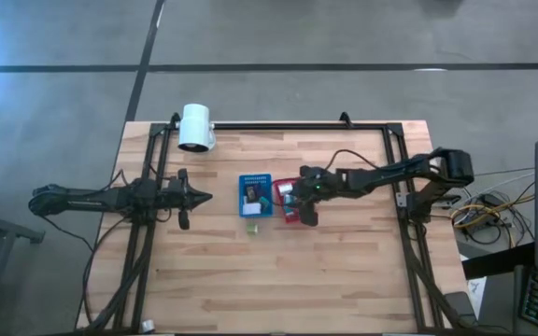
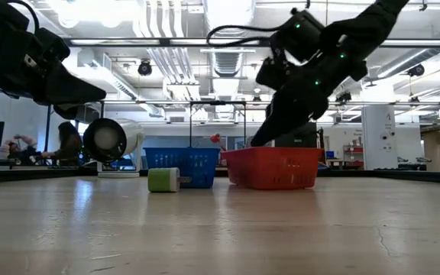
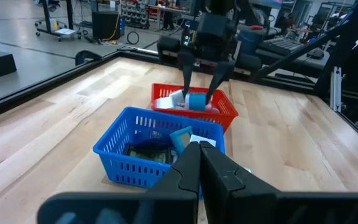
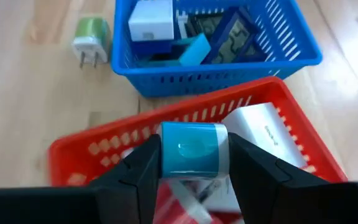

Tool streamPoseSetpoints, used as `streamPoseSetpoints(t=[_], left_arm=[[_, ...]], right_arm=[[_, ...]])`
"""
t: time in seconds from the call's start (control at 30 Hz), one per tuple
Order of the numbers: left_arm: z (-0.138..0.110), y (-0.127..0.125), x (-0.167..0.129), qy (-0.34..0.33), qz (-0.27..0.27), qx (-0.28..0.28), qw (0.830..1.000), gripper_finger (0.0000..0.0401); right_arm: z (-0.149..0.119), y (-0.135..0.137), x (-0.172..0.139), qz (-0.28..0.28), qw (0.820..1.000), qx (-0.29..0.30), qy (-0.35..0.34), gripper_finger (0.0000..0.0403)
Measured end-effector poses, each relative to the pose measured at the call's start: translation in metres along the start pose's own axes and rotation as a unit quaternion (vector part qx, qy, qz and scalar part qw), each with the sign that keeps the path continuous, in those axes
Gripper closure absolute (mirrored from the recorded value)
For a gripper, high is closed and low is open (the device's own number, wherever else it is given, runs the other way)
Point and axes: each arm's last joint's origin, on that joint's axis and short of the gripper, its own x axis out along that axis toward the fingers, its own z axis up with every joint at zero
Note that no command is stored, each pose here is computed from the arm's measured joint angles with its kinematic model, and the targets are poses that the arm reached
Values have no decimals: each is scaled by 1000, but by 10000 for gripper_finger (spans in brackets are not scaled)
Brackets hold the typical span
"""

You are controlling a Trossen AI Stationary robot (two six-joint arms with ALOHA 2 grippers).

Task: Pick & Place Office items
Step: Put the blue charger adapter into the red bin, then put the green charger adapter into the red bin

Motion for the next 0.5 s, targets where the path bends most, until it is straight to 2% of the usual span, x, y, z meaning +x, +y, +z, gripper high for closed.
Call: streamPoseSetpoints(t=[0.27,0.5], left_arm=[[0,0,0,1,0,0,1000,392],[0,0,0,1,0,0,1000,392]], right_arm=[[0,-1,16,3,1000,-5,29,188],[11,-1,-6,-1,1000,12,12,139]])
